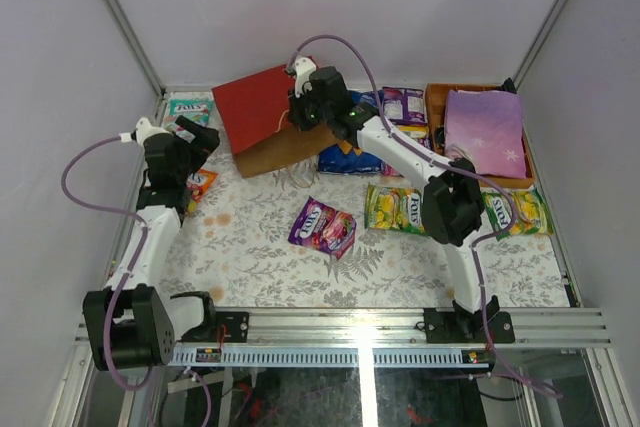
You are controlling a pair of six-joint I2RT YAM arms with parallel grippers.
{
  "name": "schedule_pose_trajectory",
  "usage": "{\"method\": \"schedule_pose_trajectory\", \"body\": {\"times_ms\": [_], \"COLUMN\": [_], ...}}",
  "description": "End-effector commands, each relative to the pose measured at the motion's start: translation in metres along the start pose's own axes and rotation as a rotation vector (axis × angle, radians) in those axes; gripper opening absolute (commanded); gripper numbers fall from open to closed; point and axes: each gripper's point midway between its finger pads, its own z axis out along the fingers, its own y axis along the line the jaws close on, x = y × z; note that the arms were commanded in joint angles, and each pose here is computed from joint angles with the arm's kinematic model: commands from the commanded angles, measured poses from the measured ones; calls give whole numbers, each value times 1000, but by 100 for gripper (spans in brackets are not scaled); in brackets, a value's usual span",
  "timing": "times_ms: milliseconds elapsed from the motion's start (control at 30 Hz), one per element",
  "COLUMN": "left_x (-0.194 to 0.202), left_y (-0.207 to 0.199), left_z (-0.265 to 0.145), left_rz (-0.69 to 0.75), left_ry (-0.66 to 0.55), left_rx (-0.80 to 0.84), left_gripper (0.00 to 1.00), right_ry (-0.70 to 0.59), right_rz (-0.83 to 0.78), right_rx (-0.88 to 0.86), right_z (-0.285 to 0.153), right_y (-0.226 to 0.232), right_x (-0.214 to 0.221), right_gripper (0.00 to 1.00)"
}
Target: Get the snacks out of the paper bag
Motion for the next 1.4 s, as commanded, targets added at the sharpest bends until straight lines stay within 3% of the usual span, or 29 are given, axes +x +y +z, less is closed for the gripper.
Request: {"method": "schedule_pose_trajectory", "body": {"times_ms": [0, 567, 733, 933, 1367], "left_x": [-17, -53, -55, -30, 3], "left_y": [-13, -59, -61, -65, -54], "left_z": [-19, -70, -74, -55, -26], "left_rz": [75, 94, 118, 135, 78], "left_ry": [-16, -79, -82, 40, 143], "left_rx": [16, 155, 163, 223, 251], "left_gripper": [100, 100, 100, 100, 100], "right_ry": [-108, -385, -404, -328, -322], "right_rz": [-63, -70, -59, -33, -19], "right_rx": [-77, -212, -190, -155, -207], "right_z": [-58, -153, -135, -95, -77], "right_y": [22, 67, 61, 49, 55], "right_x": [-67, -170, -175, -163, -159], "right_gripper": [0, 0, 0, 0, 0]}}
